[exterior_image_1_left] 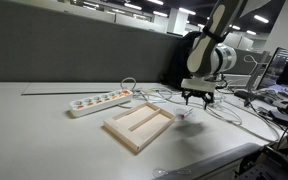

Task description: Move the silver object to the bottom compartment of the box

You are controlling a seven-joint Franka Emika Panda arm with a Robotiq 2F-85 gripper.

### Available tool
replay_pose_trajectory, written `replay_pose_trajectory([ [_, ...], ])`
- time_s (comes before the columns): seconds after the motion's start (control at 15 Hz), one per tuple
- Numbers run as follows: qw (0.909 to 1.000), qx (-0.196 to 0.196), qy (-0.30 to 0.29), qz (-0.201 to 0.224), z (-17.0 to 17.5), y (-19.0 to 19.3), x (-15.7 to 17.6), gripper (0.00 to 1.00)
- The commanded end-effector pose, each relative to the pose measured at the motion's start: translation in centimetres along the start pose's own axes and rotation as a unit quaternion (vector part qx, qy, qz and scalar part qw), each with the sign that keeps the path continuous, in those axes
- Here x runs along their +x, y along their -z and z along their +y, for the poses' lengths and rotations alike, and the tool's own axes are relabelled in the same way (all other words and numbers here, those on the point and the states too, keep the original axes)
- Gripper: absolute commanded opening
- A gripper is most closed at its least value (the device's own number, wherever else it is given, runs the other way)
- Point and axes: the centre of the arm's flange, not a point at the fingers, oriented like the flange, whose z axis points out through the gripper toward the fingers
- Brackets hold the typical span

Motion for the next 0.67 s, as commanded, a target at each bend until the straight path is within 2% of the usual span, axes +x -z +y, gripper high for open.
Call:
replay_pose_trajectory([
  [0.0,0.9988,0.002,-0.045,0.019,-1.6,-1.7,0.1,1.00],
  [0.27,0.9980,0.002,-0.059,0.023,-2.6,-2.9,-0.7,0.99],
  [0.33,0.9979,0.002,-0.061,0.023,-2.8,-3.2,-0.9,0.75],
  [0.47,0.9976,0.000,-0.065,0.024,-3.2,-3.6,-1.3,0.71],
  [0.6,0.9972,-0.004,-0.070,0.026,-3.4,-4.0,-1.5,0.58],
])
